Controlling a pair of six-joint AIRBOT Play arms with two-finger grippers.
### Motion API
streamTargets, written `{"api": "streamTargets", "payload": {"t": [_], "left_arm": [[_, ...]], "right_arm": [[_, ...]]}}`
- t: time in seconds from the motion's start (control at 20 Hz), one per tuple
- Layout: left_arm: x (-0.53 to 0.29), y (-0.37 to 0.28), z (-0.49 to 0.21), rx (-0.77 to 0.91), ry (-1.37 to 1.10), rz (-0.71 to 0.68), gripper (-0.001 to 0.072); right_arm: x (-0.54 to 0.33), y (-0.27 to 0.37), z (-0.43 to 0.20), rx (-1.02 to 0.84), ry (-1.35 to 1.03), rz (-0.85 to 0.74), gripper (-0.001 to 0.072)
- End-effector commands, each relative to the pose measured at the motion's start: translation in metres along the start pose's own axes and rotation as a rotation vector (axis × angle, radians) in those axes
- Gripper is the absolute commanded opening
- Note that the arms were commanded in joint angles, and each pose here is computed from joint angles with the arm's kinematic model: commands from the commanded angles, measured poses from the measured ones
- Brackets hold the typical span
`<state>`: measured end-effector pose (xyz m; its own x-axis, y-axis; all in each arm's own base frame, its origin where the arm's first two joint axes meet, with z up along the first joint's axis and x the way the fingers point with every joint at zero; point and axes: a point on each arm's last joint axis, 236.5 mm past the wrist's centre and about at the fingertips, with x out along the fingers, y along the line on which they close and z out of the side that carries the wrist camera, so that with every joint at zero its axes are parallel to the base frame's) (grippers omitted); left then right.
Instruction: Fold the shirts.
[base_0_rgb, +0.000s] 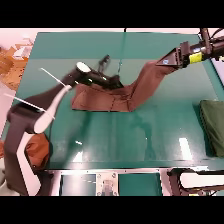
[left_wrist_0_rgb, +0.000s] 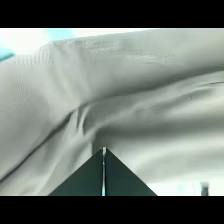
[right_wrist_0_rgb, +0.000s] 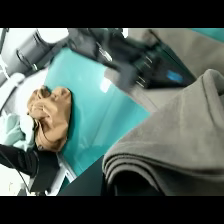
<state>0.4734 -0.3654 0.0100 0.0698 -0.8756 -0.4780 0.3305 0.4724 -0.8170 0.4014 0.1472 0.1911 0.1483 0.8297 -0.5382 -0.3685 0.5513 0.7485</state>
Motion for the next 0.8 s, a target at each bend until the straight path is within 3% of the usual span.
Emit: {"api": "streamTargets", "payload": {"t": [0.0,0.4,0.45,0.5,0.55,0.6,0.75], "left_arm": [[-0.093,-0.009,0.009,-0.005,0.073,-0.070,0.0028],[-0.288,-0.002,0.071,0.058,-0.262,0.077,0.0028],[-0.304,0.004,0.073,0.050,-0.291,0.092,0.0029],[-0.317,0.010,0.073,0.040,-0.310,0.103,0.0028],[-0.325,0.017,0.073,0.036,-0.323,0.116,0.0028],[-0.332,0.023,0.073,0.045,-0.330,0.130,0.0028],[-0.340,0.041,0.069,0.077,-0.322,0.199,0.0028]], "right_arm": [[0.043,0.025,0.013,-0.046,-0.015,0.023,0.0013],[0.292,0.071,0.017,-0.067,-0.094,0.083,0.0014],[0.331,0.071,0.015,-0.032,-0.143,0.081,0.0045],[0.365,0.068,0.010,-0.009,-0.192,0.065,0.0210],[0.395,0.061,0.003,-0.029,-0.240,0.028,0.0469],[0.411,0.052,0.000,-0.040,-0.271,-0.002,0.0544],[0.383,0.031,0.012,-0.087,-0.223,-0.033,0.0542]]}}
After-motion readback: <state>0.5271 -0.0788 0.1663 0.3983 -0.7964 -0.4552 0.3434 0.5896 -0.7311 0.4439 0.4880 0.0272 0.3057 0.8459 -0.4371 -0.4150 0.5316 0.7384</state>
